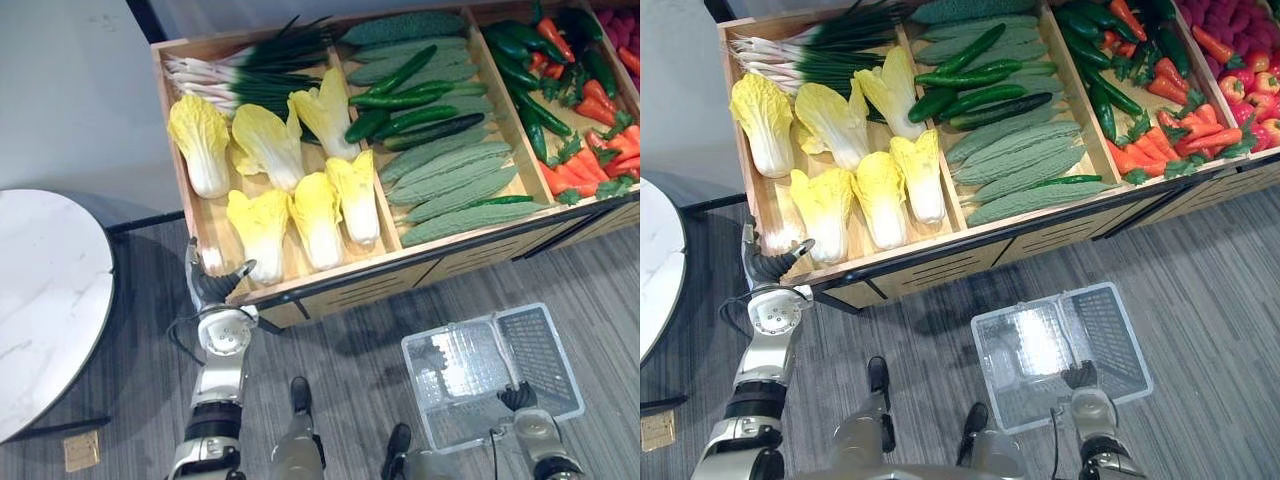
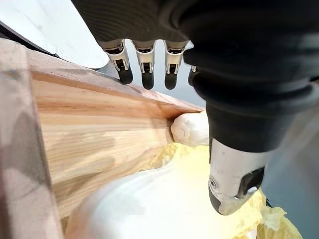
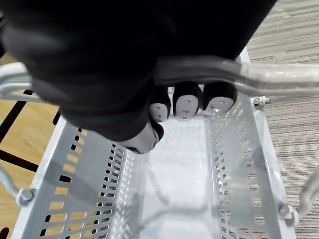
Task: Pick vegetable in the basket
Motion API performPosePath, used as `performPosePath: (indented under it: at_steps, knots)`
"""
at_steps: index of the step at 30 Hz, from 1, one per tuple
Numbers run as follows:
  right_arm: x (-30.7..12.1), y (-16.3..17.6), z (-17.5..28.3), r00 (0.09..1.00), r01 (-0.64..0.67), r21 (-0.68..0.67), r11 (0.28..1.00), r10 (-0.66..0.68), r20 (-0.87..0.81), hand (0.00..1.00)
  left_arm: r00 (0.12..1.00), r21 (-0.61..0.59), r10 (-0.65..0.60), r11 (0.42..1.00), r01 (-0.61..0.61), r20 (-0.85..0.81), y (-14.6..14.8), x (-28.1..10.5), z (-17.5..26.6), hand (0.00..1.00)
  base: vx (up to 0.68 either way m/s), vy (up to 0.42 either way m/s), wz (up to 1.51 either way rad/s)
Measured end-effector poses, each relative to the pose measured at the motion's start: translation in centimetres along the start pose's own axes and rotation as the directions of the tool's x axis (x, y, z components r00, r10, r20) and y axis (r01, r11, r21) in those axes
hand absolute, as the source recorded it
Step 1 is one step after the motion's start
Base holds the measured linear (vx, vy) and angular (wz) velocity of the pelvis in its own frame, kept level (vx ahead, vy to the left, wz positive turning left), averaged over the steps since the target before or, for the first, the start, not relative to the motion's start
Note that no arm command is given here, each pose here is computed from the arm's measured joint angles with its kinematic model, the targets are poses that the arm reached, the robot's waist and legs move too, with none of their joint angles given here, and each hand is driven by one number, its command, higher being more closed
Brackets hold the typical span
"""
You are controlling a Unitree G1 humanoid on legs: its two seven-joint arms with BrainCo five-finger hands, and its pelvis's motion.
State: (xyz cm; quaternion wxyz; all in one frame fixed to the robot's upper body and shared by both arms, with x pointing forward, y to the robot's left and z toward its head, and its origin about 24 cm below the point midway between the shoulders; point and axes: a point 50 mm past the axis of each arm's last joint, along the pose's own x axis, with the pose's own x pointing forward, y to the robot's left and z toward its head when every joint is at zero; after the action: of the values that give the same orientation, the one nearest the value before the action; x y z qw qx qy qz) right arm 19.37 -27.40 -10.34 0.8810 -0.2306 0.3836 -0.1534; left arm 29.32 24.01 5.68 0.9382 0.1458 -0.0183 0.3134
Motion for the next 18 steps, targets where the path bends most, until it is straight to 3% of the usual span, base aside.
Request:
performPosePath:
  at_steps: [10, 18]
  knots:
    - [0.4, 0.0, 1.6, 0.999, 0.002, 0.005, 1.0, -0.003, 0.041, 1.0, 0.997, -0.003, 0.013, 1.0, -0.012, 0.078, -0.5, 0.6, 2.0, 0.0, -0.01, 0.011, -0.02]
    - [0.4, 0.0, 1.6, 0.999, 0.008, 0.015, 1.0, -0.009, 0.044, 1.0, 0.981, -0.018, -0.104, 0.994, 0.108, 0.166, -3.4, 0.0, 4.5, 0.0, -0.02, 0.016, -0.12]
